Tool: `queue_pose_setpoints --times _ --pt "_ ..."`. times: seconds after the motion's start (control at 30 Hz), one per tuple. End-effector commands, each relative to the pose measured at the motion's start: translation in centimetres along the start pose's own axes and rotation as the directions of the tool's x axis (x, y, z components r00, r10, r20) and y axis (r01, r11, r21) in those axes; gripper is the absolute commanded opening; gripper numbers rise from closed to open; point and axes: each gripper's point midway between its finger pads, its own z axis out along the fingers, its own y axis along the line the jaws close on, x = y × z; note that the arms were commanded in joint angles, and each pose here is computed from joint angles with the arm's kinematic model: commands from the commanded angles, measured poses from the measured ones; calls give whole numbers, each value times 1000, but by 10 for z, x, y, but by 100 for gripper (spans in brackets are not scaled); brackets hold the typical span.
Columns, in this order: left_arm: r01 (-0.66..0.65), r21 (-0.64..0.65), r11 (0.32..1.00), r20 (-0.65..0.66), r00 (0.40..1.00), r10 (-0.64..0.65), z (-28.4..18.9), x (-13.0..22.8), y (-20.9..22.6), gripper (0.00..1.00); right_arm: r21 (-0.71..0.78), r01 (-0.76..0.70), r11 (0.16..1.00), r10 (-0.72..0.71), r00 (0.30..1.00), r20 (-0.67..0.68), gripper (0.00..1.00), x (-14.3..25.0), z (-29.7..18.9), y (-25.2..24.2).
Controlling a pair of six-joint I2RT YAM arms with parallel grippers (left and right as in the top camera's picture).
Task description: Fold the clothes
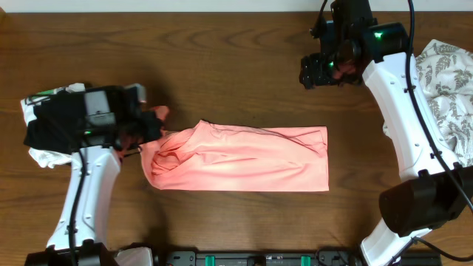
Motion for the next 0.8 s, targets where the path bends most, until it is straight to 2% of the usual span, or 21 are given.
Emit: queue_pose_setpoints --times 0.0,0.77 --pt "-88 2 996 -4 996 88 1 0 -21 6 0 -17 1000 17 1000 22 69 0 -11 -2" --pt "-319 166 933 -114 934 340 19 61 -125 6 2 -22 1000 22 1000 -11 72 5 8 -5"
